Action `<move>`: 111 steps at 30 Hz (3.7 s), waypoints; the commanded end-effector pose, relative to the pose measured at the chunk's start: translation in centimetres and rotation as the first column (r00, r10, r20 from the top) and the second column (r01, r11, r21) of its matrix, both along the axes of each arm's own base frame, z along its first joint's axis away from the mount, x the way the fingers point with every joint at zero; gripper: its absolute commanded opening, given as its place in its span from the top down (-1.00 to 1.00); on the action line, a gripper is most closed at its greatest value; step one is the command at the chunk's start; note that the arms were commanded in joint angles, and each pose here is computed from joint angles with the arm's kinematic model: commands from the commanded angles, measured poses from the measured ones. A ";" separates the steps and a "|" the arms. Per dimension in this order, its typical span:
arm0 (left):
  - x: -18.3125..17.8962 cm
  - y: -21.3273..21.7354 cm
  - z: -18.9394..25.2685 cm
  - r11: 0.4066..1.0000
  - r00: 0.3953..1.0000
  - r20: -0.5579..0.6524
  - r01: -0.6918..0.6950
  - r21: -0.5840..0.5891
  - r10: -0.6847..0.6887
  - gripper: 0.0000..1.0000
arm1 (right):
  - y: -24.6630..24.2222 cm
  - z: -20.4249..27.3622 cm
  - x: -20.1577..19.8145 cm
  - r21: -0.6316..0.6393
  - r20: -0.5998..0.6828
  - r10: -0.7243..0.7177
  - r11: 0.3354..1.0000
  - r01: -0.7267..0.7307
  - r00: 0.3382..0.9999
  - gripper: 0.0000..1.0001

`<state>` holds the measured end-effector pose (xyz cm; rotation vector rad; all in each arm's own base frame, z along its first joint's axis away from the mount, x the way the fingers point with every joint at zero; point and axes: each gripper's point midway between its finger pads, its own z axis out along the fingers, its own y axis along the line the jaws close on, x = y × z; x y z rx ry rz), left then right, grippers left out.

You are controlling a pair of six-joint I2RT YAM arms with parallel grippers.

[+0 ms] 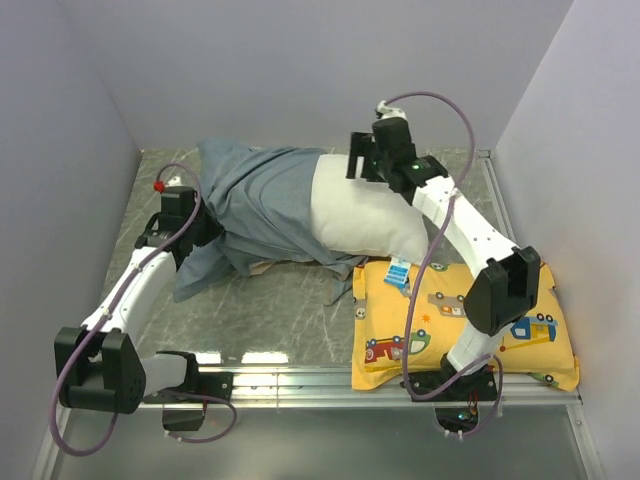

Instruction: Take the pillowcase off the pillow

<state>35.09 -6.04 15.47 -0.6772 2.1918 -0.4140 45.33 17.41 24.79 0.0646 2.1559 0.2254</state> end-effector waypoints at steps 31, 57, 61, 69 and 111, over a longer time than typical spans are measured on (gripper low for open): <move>-6.7 -9.5 2.6 0.985 0.980 0.102 0.172 0.011 -0.173 -0.66 | 5.3 -7.2 2.2 0.020 -0.100 0.094 0.995 -0.093 0.991 -0.27; -0.4 -9.0 -0.8 0.988 0.973 0.229 -0.034 0.152 -0.002 0.99 | 4.2 -7.8 -12.8 -0.031 0.058 0.174 0.985 -0.172 0.983 -0.77; -0.6 -9.0 0.3 0.989 0.969 0.248 -0.022 0.148 -0.015 0.99 | 4.4 -9.9 -11.8 -0.078 0.016 0.157 0.985 -0.155 0.988 -0.80; -1.5 -7.5 10.1 0.986 0.921 0.388 -0.031 0.162 -0.035 0.99 | 3.2 -3.6 -7.7 -0.181 0.101 0.024 0.983 -0.005 0.995 1.00; 3.5 -2.7 16.4 0.965 0.943 0.331 -0.061 0.256 -0.029 -0.63 | -1.6 -5.5 8.0 -0.048 -0.059 -0.074 0.996 0.071 0.996 0.90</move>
